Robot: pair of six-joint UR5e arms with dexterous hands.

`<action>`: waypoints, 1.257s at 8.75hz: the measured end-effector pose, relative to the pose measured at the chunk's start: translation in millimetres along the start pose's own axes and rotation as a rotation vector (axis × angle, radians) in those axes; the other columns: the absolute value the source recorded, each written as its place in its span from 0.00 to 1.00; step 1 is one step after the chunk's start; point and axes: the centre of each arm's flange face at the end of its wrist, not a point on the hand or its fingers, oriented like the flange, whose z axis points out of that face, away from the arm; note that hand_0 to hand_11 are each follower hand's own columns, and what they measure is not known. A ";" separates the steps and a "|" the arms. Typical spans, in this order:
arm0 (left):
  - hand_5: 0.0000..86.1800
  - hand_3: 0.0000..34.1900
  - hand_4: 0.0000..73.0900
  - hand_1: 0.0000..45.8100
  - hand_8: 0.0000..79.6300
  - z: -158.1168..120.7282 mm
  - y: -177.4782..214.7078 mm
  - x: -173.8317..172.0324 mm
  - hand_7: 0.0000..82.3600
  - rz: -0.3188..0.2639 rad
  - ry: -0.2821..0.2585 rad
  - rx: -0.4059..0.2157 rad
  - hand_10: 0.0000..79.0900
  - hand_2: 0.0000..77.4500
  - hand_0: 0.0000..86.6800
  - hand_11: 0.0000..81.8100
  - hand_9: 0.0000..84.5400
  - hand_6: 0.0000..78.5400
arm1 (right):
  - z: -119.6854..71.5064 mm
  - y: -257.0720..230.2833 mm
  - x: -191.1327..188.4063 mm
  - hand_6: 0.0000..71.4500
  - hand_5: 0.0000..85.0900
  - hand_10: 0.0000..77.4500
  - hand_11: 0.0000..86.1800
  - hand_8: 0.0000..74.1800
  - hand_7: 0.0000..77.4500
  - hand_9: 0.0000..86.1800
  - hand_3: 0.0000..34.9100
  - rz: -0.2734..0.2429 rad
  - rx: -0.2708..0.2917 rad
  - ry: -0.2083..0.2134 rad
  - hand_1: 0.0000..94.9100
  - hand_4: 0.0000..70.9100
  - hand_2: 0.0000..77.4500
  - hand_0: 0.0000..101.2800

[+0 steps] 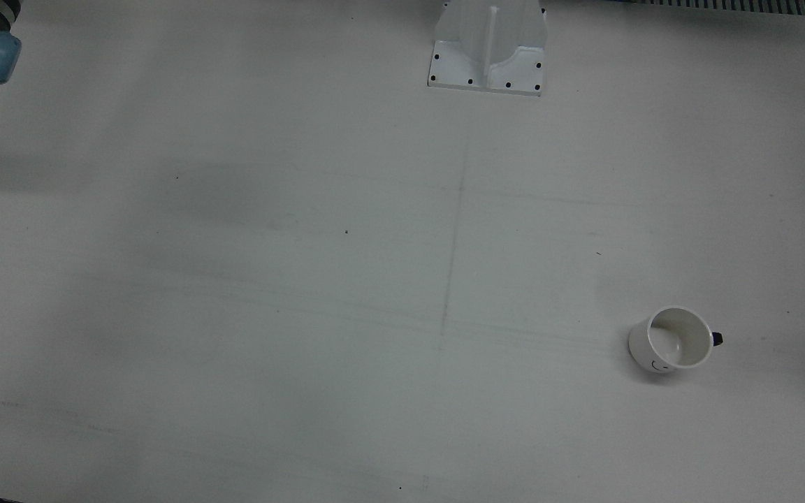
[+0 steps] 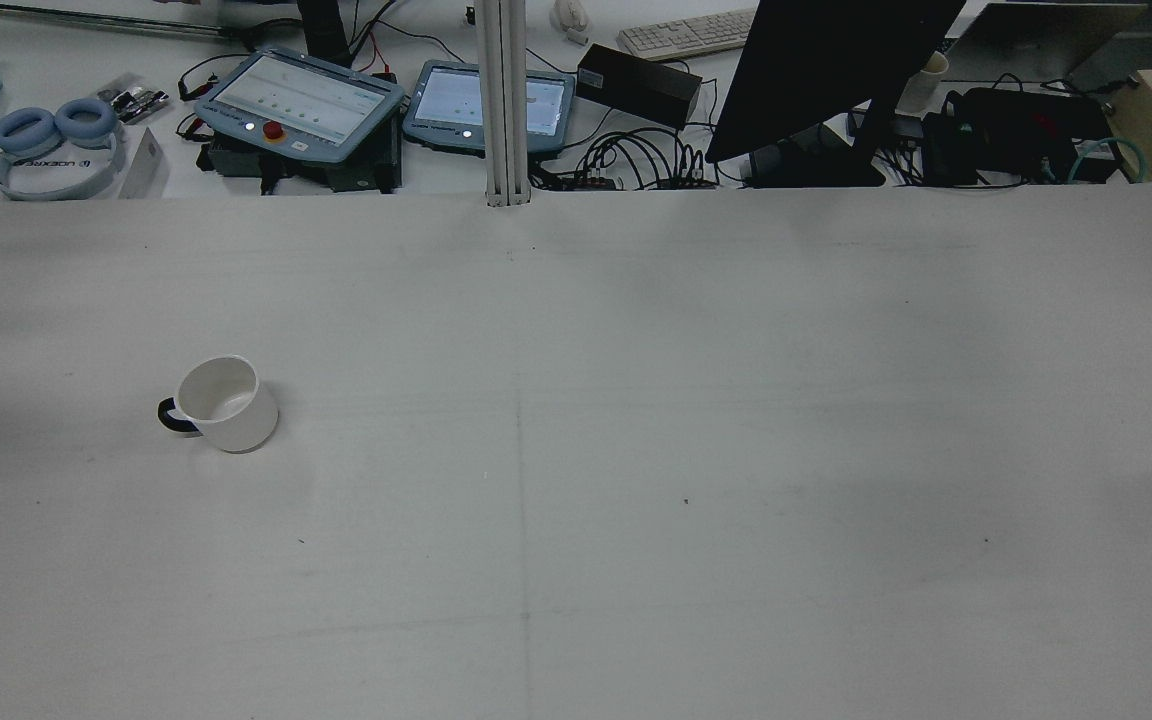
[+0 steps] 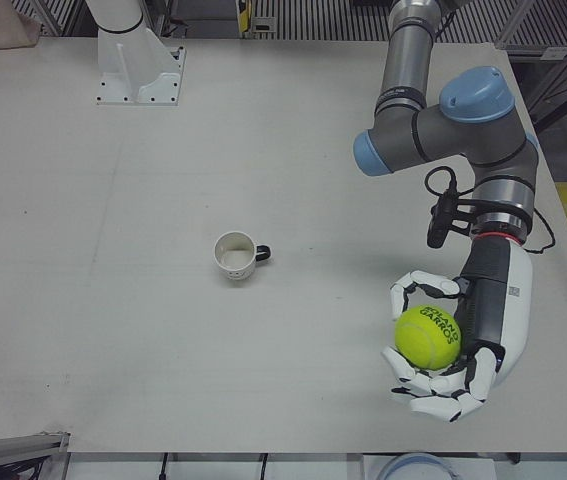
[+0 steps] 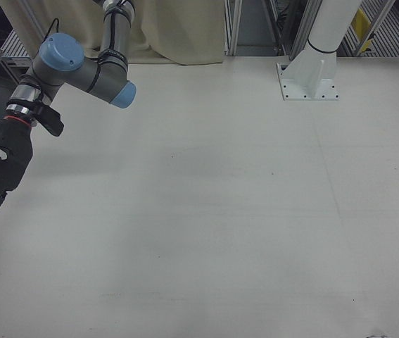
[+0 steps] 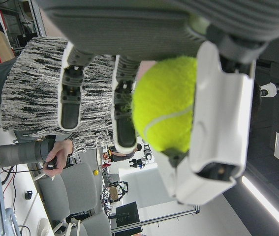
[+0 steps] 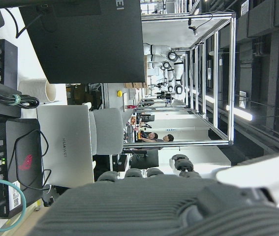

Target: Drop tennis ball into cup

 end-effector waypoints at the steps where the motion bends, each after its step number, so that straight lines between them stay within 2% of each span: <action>1: 0.39 0.88 0.16 0.17 0.63 1.2 3.4 -1.0 0.45 0.000 -0.001 -0.007 0.28 0.77 0.92 0.44 0.54 0.79 | 0.0 0.2 0.0 0.00 0.00 0.00 0.01 0.00 0.01 0.00 0.00 0.000 -0.001 0.000 0.01 0.00 0.01 0.00; 3: 0.40 0.87 0.18 0.17 0.63 -6.6 14.2 -16.9 0.45 -0.006 -0.021 -0.032 0.30 0.77 0.92 0.46 0.54 0.80 | 0.0 0.5 0.1 0.00 0.00 0.00 0.01 0.00 0.01 0.00 0.00 0.000 -0.001 0.000 0.01 0.00 0.01 0.00; 6: 0.41 0.87 0.21 0.17 0.63 -20.4 54.4 -109.3 0.45 -0.023 -0.154 -0.108 0.30 0.77 0.92 0.46 0.54 0.80 | 0.0 0.4 0.0 0.00 0.00 0.00 0.01 0.00 0.01 0.00 0.00 0.000 -0.001 0.000 0.01 0.00 0.01 0.00; 8: 0.39 0.87 0.19 0.17 0.63 -37.7 85.9 -156.1 0.45 0.038 -0.215 -0.177 0.30 0.77 0.92 0.46 0.54 0.80 | 0.0 0.2 0.0 0.00 0.00 0.00 0.01 0.00 0.01 0.00 0.00 0.000 0.000 0.000 0.01 0.00 0.01 0.00; 10: 0.41 0.88 0.13 0.17 0.64 -54.1 107.6 -204.5 0.45 0.052 -0.281 -0.225 0.30 0.77 0.92 0.47 0.54 0.80 | 0.0 0.4 0.0 0.00 0.00 0.00 0.01 0.00 0.01 0.00 0.00 0.000 -0.001 0.000 0.01 0.00 0.01 0.00; 11: 0.41 0.87 0.13 0.17 0.64 -58.5 115.5 -227.1 0.45 0.050 -0.311 -0.242 0.30 0.77 0.92 0.47 0.54 0.80 | 0.0 0.4 0.0 0.00 0.00 0.00 0.01 0.00 0.01 0.00 0.00 0.000 -0.001 0.000 0.01 0.00 0.01 0.00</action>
